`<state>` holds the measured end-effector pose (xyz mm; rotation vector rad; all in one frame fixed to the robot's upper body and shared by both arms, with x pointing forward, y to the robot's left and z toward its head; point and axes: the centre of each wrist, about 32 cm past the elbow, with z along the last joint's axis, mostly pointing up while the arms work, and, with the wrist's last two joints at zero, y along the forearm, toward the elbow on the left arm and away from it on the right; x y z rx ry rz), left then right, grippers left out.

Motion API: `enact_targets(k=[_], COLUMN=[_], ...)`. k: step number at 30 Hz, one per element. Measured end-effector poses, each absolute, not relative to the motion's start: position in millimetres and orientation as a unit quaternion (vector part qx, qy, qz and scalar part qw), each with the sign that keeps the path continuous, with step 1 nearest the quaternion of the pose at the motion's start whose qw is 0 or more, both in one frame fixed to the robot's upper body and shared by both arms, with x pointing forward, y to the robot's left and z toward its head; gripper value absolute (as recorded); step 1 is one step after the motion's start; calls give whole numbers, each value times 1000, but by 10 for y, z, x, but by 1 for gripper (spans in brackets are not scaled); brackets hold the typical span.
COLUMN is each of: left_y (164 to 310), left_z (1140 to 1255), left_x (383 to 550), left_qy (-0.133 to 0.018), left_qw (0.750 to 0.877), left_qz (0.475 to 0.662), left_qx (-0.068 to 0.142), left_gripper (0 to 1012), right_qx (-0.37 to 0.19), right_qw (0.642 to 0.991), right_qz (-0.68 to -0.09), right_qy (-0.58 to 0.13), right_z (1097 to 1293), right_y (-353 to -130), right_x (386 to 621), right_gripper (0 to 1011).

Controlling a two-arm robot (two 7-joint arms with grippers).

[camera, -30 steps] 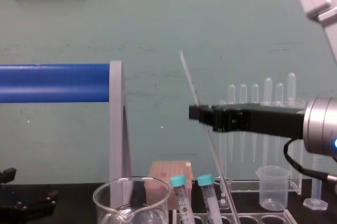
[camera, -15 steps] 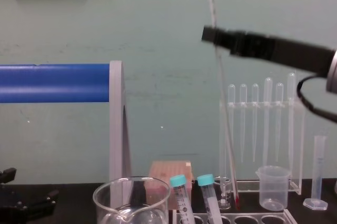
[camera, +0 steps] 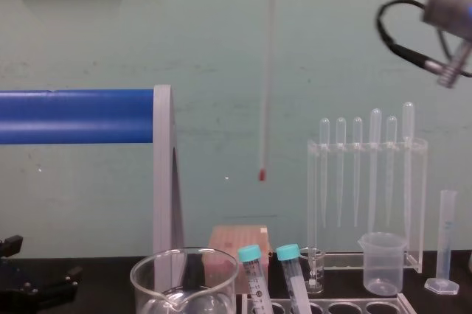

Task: Hold the thermometer with one hand and immerse one end into the beaker, then reinsert it into the test tube rack.

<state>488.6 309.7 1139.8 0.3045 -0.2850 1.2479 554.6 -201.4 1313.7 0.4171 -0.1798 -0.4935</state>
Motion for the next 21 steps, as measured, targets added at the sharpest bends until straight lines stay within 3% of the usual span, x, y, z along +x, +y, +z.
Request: enact_targets(k=[11,21], left_y=[3097,3097], left_z=[11398,11398], left_x=[4886,4886], left_qy=[-133,-132], left_qw=[791,791], left_qz=[580,580], left_qx=[141,142], left_gripper=[1008,1008], right_qx=[190,177], right_qw=[965,969], right_qz=[-167,-165], right_qy=[-69,-41], right_z=[12932,12597], right_y=[-1567,-1472], right_x=[5831,5974], right_gripper=[56,56])
